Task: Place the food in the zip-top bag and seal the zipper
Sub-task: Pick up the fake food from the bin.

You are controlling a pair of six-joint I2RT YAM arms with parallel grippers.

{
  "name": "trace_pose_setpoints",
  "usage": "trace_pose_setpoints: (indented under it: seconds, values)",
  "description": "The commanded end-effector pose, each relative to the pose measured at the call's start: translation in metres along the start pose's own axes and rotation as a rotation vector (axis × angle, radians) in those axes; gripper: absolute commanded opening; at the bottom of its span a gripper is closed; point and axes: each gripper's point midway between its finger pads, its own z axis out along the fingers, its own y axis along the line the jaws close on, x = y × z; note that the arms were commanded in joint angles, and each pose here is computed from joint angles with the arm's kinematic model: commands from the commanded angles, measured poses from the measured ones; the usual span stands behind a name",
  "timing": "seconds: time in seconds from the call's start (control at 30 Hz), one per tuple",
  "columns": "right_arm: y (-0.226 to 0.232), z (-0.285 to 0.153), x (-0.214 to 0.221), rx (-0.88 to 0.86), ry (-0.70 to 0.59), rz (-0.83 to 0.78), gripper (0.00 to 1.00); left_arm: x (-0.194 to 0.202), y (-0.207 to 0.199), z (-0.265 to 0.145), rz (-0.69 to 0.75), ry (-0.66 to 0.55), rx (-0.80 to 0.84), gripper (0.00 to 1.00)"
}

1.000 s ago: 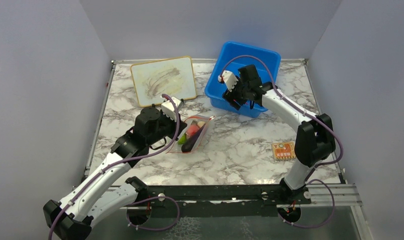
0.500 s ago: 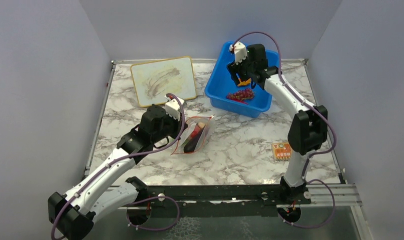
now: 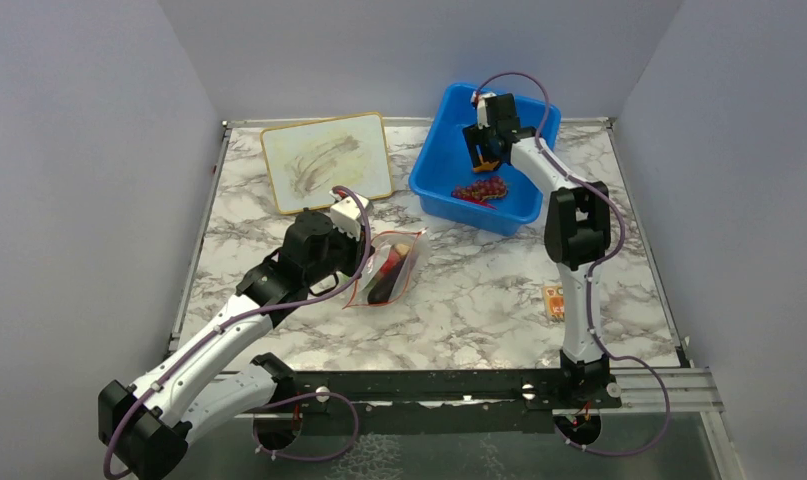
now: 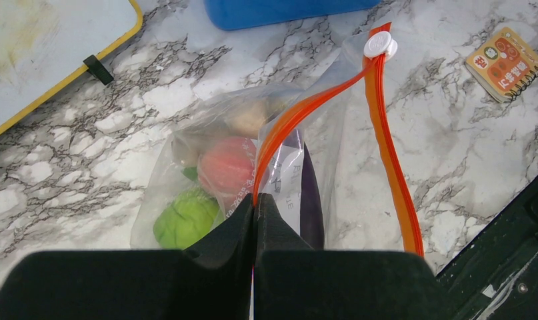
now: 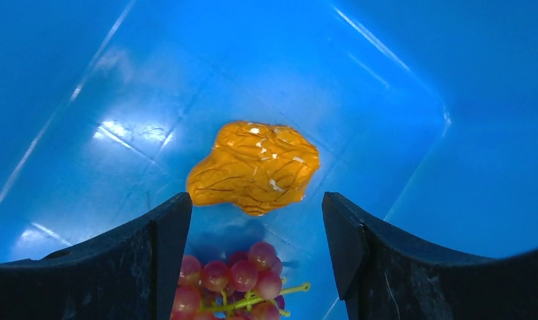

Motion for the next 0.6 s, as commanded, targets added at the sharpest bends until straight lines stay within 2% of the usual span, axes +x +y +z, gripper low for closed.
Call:
trace_pose_setpoints:
  seconds: [0.0,0.2,0.47,0.57]
  values:
    - [-0.016,0.015,0.016,0.075,0.053,0.107,0.73,0.001,0.004,0.004,0.018,-0.011,-0.018,0.00]
    - [0.001,0.030,0.033,-0.008,0.083,0.145,0.90,0.000,0.004,0.005,0.018,-0.011,-0.018,0.00]
    - [0.003,0.045,0.048,0.001,0.094,0.154,0.91,0.001,0.005,0.005,0.021,-0.011,-0.025,0.00]
    - [0.005,0.047,0.049,-0.010,0.080,0.145,0.89,0.001,0.006,0.006,0.020,-0.009,-0.027,0.00]
